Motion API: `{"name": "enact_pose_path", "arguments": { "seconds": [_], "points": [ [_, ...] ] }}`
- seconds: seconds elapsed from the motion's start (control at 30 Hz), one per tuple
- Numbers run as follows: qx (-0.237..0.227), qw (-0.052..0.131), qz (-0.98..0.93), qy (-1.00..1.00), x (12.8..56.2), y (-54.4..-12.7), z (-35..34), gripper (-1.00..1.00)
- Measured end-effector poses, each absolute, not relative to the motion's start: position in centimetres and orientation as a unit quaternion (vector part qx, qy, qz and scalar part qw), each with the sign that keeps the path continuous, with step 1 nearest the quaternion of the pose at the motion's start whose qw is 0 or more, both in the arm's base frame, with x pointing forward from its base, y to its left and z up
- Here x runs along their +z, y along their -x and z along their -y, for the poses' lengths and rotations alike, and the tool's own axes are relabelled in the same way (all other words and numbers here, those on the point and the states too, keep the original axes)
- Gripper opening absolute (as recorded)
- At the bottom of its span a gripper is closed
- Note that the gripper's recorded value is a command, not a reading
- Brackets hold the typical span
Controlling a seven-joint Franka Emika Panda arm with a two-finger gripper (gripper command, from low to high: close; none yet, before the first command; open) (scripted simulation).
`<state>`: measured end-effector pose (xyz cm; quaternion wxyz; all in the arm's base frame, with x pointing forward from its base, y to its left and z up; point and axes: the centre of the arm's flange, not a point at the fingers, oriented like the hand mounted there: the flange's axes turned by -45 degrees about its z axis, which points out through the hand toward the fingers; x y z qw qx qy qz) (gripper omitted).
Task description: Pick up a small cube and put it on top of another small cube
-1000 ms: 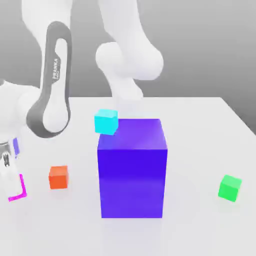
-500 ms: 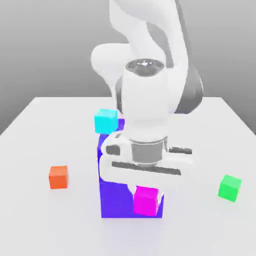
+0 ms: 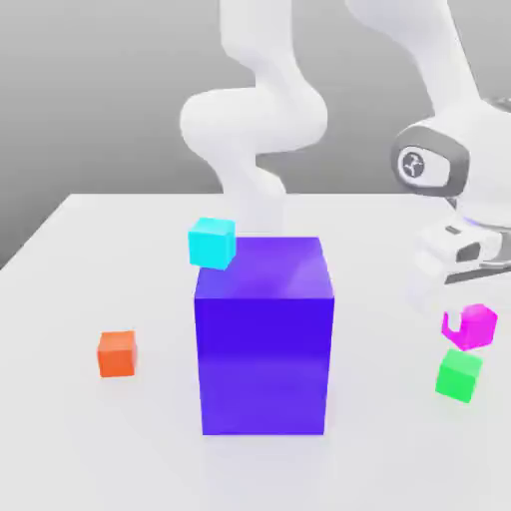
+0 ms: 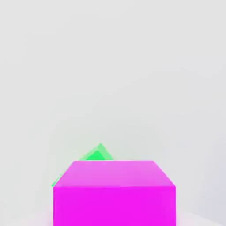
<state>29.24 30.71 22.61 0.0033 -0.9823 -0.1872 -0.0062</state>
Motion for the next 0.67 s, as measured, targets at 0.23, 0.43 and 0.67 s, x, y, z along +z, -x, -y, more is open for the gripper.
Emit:
{"name": "enact_pose_path", "arguments": {
  "seconds": [0.23,0.43,0.67],
  "points": [
    [-0.003,0.002,0.19,0.982,18.8,-28.8,-30.7,-1.0],
    [-0.001,0.001,0.191,0.982,17.8,-28.6,-30.6,1.0],
    [-0.005,0.002,0.189,0.982,20.1,-29.0,-30.8,1.0]
  ]
}}
